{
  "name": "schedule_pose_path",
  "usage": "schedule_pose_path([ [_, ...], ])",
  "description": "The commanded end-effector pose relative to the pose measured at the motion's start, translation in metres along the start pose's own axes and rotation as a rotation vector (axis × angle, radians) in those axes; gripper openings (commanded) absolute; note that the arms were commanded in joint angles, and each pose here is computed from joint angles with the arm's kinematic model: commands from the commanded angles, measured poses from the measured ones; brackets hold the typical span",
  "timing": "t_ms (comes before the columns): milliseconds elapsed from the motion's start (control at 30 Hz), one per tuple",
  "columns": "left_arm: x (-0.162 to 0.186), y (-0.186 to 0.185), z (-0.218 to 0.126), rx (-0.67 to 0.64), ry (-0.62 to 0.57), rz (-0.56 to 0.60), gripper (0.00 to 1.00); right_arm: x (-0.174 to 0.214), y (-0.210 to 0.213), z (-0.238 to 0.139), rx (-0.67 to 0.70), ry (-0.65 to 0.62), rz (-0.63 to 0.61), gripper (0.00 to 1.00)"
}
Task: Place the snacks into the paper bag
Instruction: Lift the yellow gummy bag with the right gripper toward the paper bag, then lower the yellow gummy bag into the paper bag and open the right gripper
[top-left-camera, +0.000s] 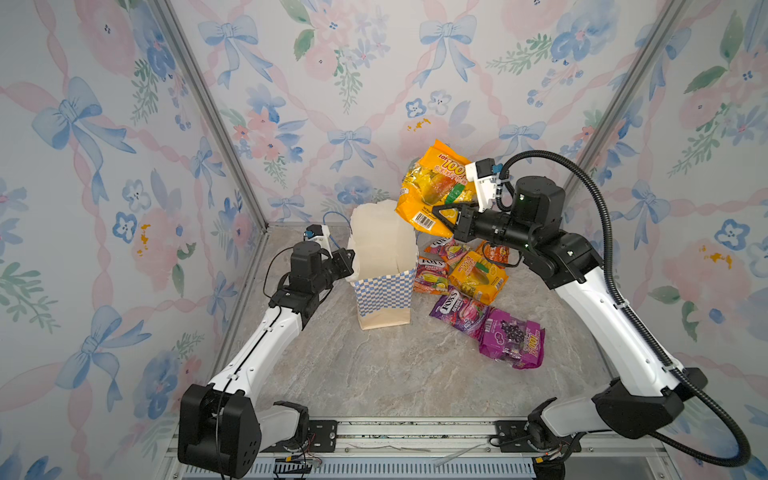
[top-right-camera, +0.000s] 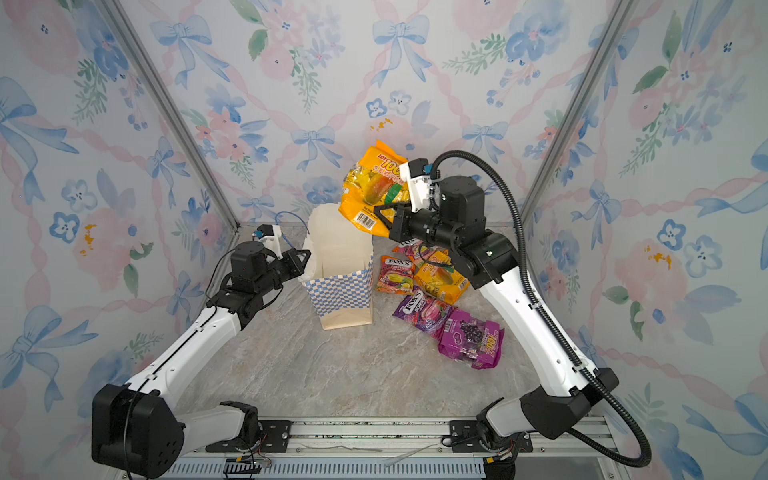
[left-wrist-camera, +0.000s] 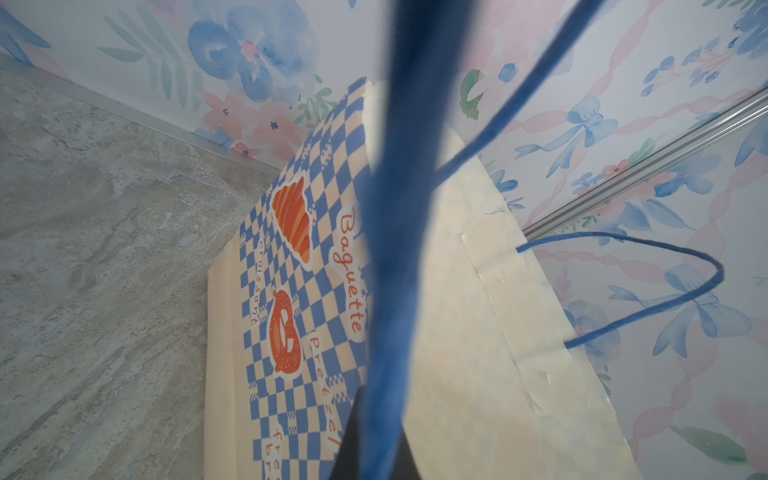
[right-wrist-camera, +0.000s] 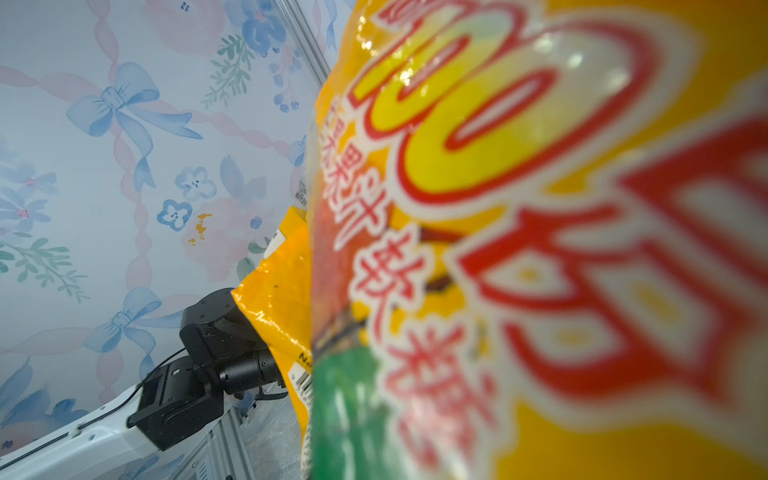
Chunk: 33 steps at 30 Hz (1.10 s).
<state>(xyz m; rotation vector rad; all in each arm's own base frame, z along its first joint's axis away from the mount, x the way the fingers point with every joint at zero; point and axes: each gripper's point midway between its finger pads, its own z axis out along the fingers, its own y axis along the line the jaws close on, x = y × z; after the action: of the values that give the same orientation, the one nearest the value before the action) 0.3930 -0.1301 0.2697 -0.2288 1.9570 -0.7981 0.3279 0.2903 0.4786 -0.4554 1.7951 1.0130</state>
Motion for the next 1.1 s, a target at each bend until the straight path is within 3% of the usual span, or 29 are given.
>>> schedule_pose_path([
  [0, -0.004, -0.004, -0.006, 0.028, -0.026, -0.011, 0.0, -0.024, 0.016, 0.013, -0.014, -0.077, -0.063, 0.0],
  [233, -0.005, -0.003, -0.008, 0.025, -0.04, -0.035, 0.0, 0.014, -0.004, 0.071, 0.095, 0.067, -0.027, 0.0],
  [467, -0.005, -0.005, -0.007, 0.042, -0.044, -0.048, 0.0, 0.05, -0.026, 0.104, 0.224, 0.212, -0.054, 0.0],
  [1067, -0.004, -0.002, -0.001, 0.047, -0.045, -0.075, 0.0, 0.102, -0.036, 0.112, 0.317, 0.382, -0.099, 0.0],
])
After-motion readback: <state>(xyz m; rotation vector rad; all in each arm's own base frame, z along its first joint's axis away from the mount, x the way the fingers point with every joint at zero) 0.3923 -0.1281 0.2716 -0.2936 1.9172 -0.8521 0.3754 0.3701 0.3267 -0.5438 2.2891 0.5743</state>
